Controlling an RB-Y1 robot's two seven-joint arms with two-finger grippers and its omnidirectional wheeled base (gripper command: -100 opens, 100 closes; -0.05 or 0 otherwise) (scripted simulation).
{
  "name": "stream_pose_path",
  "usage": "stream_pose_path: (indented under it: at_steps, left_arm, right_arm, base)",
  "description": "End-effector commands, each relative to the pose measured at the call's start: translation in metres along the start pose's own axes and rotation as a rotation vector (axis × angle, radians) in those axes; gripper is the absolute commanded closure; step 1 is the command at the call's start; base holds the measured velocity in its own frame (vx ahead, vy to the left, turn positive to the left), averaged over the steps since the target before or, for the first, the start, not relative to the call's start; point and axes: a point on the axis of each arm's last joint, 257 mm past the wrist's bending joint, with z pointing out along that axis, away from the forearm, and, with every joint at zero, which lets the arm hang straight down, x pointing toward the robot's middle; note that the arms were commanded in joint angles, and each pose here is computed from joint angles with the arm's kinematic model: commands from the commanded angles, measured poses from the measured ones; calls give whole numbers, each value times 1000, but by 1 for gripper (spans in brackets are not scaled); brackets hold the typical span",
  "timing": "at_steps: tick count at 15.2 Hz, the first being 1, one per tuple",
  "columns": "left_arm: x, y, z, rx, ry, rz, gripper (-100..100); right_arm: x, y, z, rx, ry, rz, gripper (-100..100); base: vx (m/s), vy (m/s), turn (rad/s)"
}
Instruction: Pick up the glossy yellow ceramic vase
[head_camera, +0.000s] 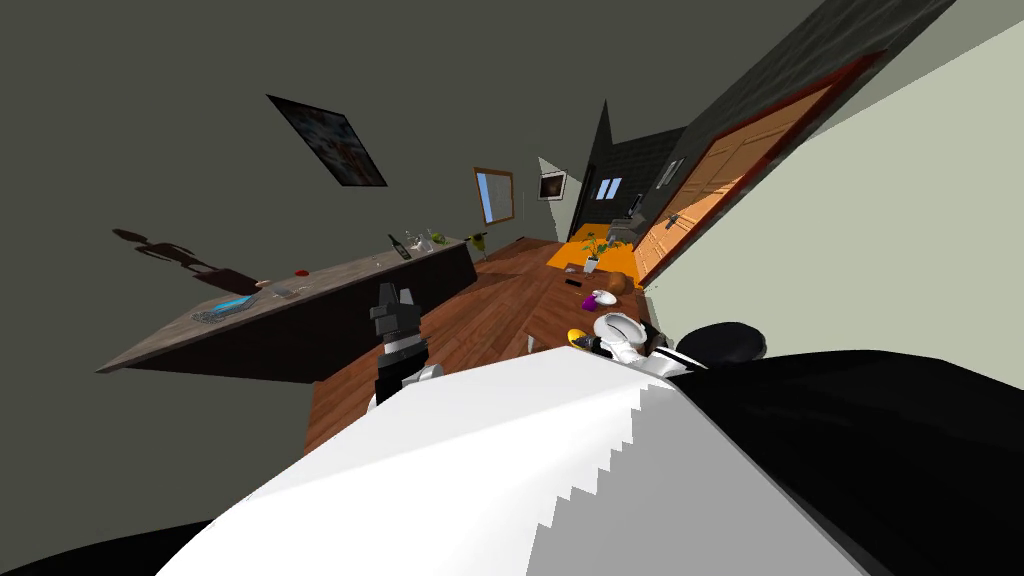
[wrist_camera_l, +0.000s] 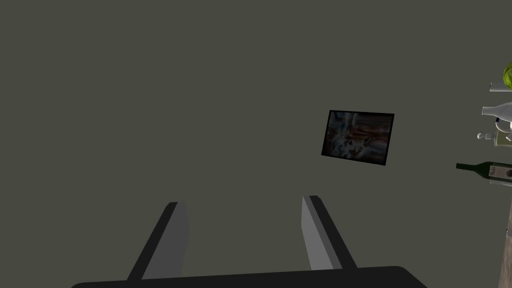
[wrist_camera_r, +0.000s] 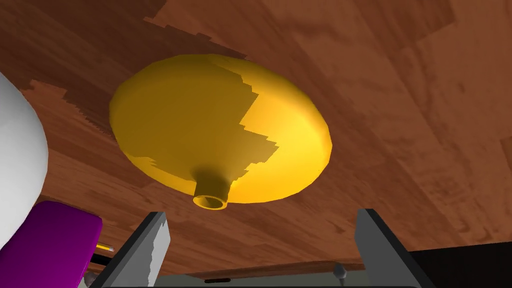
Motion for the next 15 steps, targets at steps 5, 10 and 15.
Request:
stream_pose_path:
  at_steps: [5,10,15]
  left_arm:
    - [0,0,0,0,0,0,0]
    - [0,0,0,0,0,0,0]
    - [0,0,0,0,0,0,0]
  right_arm:
    - [26,-44,-11,82,86,-67,-100]
    - [41,-43,-14,81,90,-56,-100]
    - [55,-42,-18,83,92,-37,-100]
  base:
    - [36,17,85]
    - [14,3,36]
    - [30,-10,106]
